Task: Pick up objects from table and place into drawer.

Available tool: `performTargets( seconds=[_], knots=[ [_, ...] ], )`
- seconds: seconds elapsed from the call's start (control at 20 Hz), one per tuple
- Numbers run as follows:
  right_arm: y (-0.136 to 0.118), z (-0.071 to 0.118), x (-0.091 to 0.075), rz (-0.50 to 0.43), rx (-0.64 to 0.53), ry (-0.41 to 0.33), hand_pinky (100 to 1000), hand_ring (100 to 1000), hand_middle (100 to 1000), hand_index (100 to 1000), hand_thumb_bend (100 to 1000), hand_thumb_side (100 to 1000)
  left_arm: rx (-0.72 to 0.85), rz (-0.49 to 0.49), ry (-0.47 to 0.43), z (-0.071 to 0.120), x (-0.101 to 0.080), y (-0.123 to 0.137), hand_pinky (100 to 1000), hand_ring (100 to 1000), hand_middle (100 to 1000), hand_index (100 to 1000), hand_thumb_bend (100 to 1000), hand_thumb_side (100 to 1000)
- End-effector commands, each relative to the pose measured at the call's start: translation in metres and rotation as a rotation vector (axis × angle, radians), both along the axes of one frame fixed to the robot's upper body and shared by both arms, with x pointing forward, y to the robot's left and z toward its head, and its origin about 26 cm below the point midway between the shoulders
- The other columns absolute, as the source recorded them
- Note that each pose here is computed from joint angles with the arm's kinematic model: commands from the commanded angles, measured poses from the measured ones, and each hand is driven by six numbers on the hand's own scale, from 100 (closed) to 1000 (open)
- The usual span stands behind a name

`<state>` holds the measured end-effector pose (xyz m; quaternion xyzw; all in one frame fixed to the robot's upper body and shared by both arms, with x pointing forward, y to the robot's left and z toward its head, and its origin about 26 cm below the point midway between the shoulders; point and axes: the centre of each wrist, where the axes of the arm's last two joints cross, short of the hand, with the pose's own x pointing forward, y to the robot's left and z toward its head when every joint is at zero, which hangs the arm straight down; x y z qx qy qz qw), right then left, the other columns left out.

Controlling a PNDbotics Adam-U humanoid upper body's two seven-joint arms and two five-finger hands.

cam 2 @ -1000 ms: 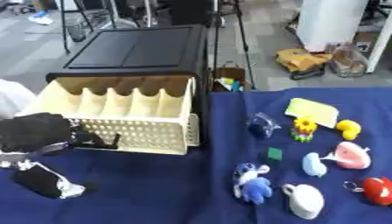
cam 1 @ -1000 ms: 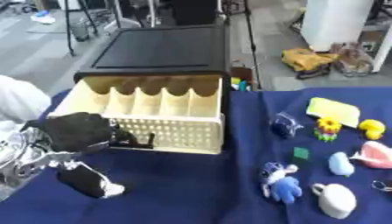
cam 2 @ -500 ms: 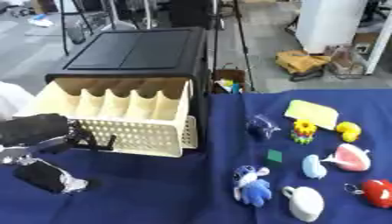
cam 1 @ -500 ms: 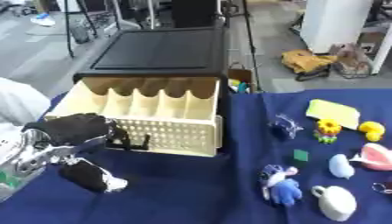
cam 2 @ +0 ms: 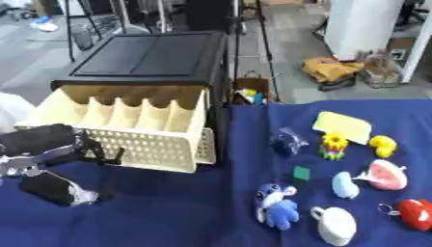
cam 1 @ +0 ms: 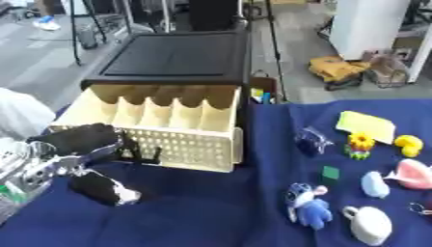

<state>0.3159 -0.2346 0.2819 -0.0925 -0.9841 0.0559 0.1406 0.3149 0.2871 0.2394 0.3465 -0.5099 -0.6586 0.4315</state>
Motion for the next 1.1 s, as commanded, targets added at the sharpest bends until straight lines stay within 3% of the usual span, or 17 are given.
performTargets(
  seconds=[0.05,0.4,1.1],
  knots=[
    [-0.002,0.01,-0.004,0.002,-0.005,-0.034,745,820,695,731,263,953,0.011,0.019,-0.006,0.003,0.002,0.006,100,141,156,610,494,657],
    [-0.002,0.01,-0.004,0.001,-0.002,-0.033,745,819,692,731,260,952,0.035,0.002,-0.03,0.007,-0.001,0.003,100,145,161,583,478,678],
    [-0.003,0.009,-0.004,-0.003,0.005,-0.031,745,819,690,731,255,954,0.074,-0.017,-0.162,0.019,-0.01,0.005,100,142,160,471,408,723]
  ],
)
